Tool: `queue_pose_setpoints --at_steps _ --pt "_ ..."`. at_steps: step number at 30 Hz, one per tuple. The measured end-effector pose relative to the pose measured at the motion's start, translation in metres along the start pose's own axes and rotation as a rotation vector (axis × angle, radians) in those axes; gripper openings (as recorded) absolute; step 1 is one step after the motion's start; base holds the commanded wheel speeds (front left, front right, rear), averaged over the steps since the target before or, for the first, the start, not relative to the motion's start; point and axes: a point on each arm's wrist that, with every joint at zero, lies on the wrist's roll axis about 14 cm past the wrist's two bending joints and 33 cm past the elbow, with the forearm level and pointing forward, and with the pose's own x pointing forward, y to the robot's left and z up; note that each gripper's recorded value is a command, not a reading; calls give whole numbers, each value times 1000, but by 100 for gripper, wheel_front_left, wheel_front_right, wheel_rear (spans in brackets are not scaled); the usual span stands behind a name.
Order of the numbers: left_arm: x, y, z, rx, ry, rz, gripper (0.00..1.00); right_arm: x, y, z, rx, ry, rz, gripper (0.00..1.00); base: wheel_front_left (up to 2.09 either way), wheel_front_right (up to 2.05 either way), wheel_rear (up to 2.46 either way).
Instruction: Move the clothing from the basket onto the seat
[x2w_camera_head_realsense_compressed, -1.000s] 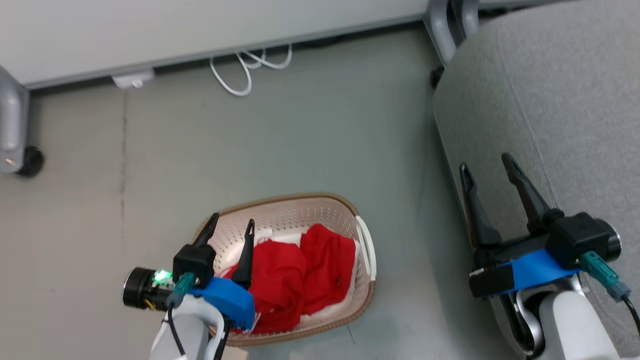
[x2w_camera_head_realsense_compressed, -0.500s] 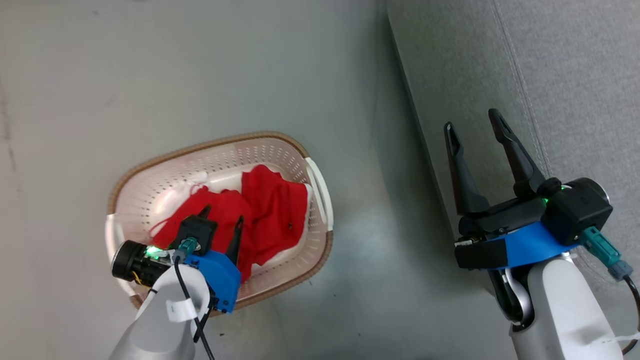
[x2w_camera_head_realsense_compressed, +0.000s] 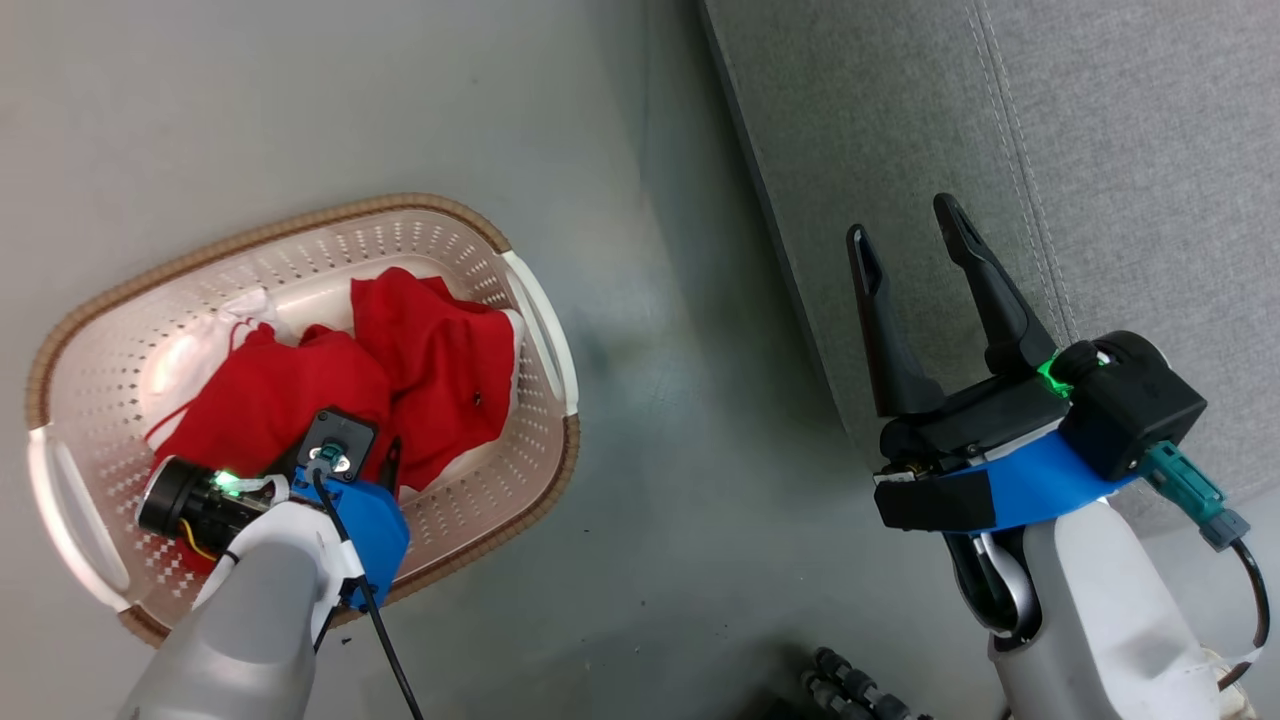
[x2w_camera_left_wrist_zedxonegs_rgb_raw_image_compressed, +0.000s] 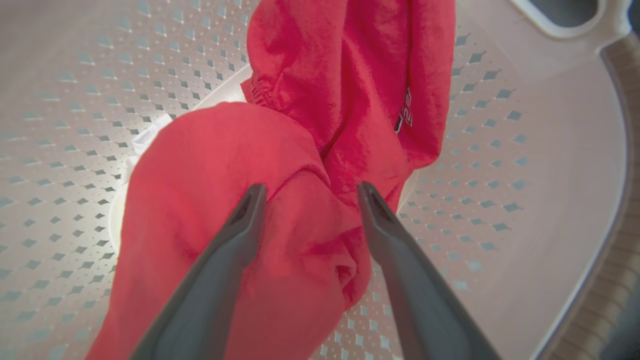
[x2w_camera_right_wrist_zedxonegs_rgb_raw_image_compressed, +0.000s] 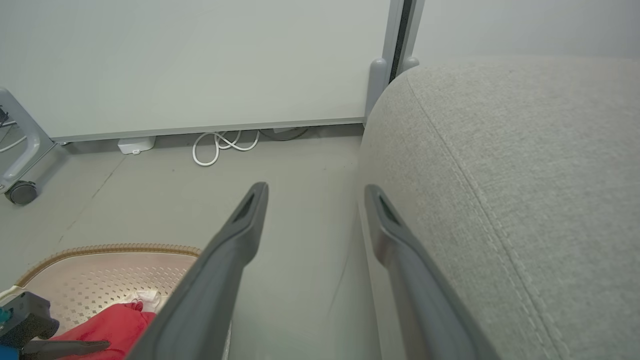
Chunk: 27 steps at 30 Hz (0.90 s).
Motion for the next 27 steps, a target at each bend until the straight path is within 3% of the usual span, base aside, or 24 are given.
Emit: queue_pose_setpoints --at_steps 14,15,16,17,27 --pt "13 18 -37 89 221 66 100 2 4 -15 24 38 13 100 0 0 0" --pt "13 19 -38 95 235 68 94 2 5 -15 24 38 14 100 0 0 0" --pt "13 19 -40 104 250 67 31 2 5 -15 25 38 14 100 0 0 0" --pt "13 18 -41 111 264 65 0 2 5 -15 25 38 14 100 0 0 0" --pt "11 15 -45 116 311 38 0 2 4 -12 34 30 12 100 0 0 0"
